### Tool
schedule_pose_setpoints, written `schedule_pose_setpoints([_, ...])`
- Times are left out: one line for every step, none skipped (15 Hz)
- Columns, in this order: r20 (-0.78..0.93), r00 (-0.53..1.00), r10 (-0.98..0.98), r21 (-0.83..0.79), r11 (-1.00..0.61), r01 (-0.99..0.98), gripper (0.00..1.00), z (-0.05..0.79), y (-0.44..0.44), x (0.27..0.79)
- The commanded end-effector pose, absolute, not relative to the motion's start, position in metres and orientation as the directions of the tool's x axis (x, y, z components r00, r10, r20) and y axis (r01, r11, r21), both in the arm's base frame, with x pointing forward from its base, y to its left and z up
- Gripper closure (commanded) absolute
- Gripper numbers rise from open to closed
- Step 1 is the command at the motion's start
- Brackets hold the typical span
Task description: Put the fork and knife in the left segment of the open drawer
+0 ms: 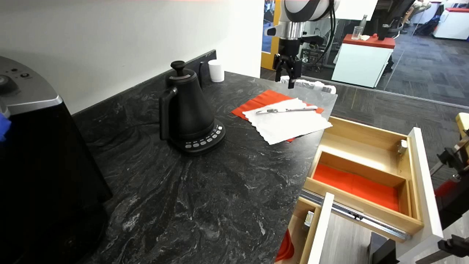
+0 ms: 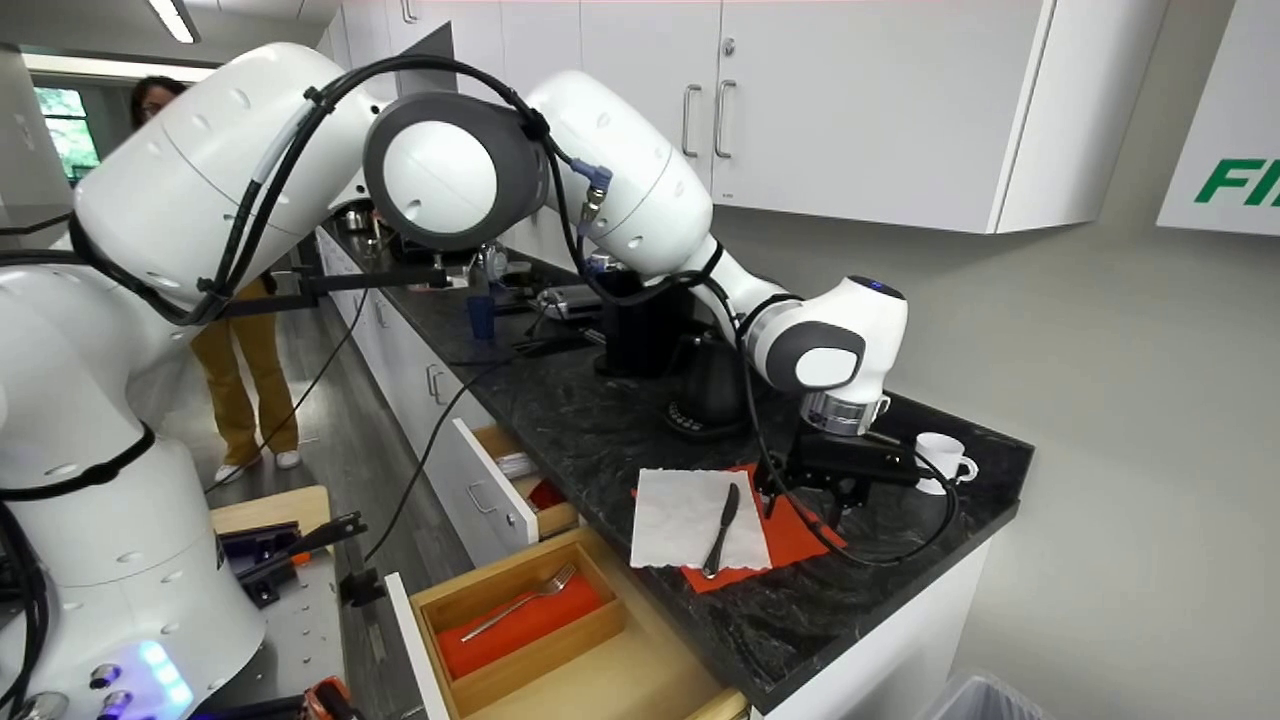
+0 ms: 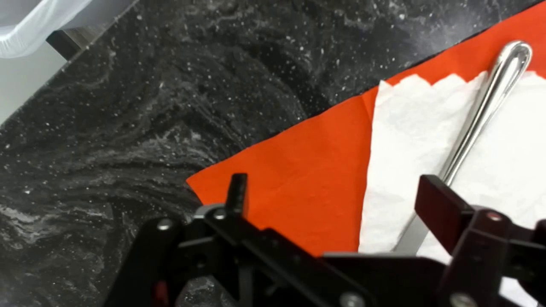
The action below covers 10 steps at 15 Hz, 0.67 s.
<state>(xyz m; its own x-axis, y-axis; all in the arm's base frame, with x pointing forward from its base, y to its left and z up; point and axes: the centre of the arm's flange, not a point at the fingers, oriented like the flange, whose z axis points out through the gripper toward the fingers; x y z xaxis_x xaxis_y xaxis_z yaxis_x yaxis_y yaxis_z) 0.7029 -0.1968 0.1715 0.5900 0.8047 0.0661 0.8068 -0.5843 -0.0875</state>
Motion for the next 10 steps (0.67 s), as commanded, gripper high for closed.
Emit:
schedule_pose_setpoints([0.065, 0.591, 0.804, -0.087, -0.585, 0.806, 0.00, 0.171, -0.197, 0.703])
schedule_pose_setpoints([0.065, 0.591, 0.804, -0.087, -0.585, 0.806, 0.00, 0.171, -0.197, 0.703])
schedule_pose_setpoints([0.062, 0.593, 0.803, -0.084, -0.587, 0.805, 0.00, 0.172, -0.195, 0.702])
schedule_pose_setpoints([0.075, 0.586, 0.807, -0.089, -0.580, 0.810, 0.00, 0.173, -0.186, 0.695])
schedule_pose_setpoints([0.084, 0.579, 0.811, -0.089, -0.572, 0.815, 0.00, 0.173, -0.176, 0.688])
schedule_pose_setpoints([0.090, 0.575, 0.813, -0.090, -0.568, 0.818, 0.00, 0.172, -0.160, 0.677])
schedule_pose_setpoints([0.096, 0.576, 0.812, -0.095, -0.568, 0.817, 0.00, 0.169, -0.149, 0.672])
schedule_pose_setpoints([0.103, 0.579, 0.809, -0.094, -0.571, 0.815, 0.00, 0.167, -0.138, 0.666])
schedule_pose_setpoints([0.100, 0.584, 0.806, -0.092, -0.576, 0.812, 0.00, 0.163, -0.129, 0.663])
schedule_pose_setpoints([0.094, 0.600, 0.795, -0.083, -0.594, 0.800, 0.00, 0.162, -0.123, 0.658])
